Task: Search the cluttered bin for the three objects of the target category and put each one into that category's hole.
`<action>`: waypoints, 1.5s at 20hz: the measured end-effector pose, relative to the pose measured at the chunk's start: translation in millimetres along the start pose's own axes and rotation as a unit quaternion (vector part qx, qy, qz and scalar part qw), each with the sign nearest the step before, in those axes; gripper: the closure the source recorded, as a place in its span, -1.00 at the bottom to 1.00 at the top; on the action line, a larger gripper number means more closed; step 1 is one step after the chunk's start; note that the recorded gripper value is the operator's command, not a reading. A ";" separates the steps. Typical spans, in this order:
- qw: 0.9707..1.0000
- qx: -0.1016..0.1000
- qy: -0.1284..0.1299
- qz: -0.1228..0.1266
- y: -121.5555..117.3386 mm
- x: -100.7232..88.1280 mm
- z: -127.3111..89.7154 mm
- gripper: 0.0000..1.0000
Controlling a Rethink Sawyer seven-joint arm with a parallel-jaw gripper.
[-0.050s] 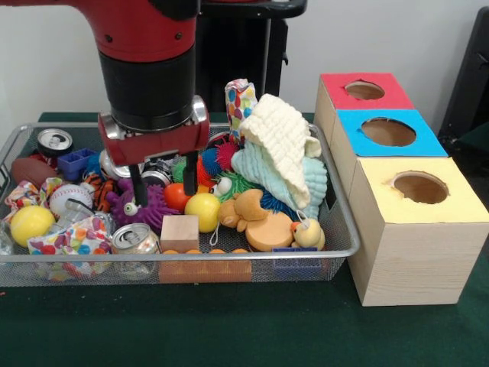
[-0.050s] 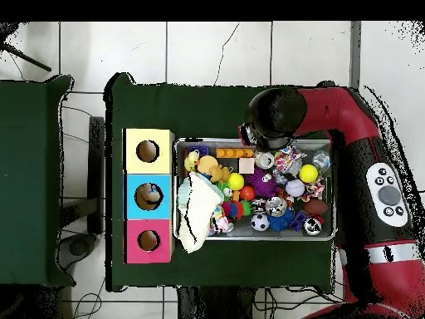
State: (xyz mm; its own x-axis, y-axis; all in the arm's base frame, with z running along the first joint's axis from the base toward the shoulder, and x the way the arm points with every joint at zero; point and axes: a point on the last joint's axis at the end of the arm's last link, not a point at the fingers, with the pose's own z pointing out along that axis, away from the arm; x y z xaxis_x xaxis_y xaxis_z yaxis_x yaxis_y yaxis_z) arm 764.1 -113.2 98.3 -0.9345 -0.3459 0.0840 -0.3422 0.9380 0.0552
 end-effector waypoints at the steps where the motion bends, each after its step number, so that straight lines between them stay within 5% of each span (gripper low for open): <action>1: 1.000 -0.001 -0.002 0.001 -3.2 -3.3 0.3 -1.00; 15: 1.000 -0.014 -0.021 0.015 -82.2 -6.2 17.4 -1.00; 22: 0.999 -0.016 -0.019 0.029 -117.1 23.9 13.0 -1.00; 30: 0.999 -0.011 0.006 0.035 -139.7 91.4 0.7 -1.00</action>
State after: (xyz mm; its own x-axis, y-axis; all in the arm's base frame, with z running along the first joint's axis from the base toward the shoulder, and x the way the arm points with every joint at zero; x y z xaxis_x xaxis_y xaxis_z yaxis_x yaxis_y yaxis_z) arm 726.4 -275.9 97.5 -0.9550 -0.2795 0.0998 -0.2735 0.9593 0.0697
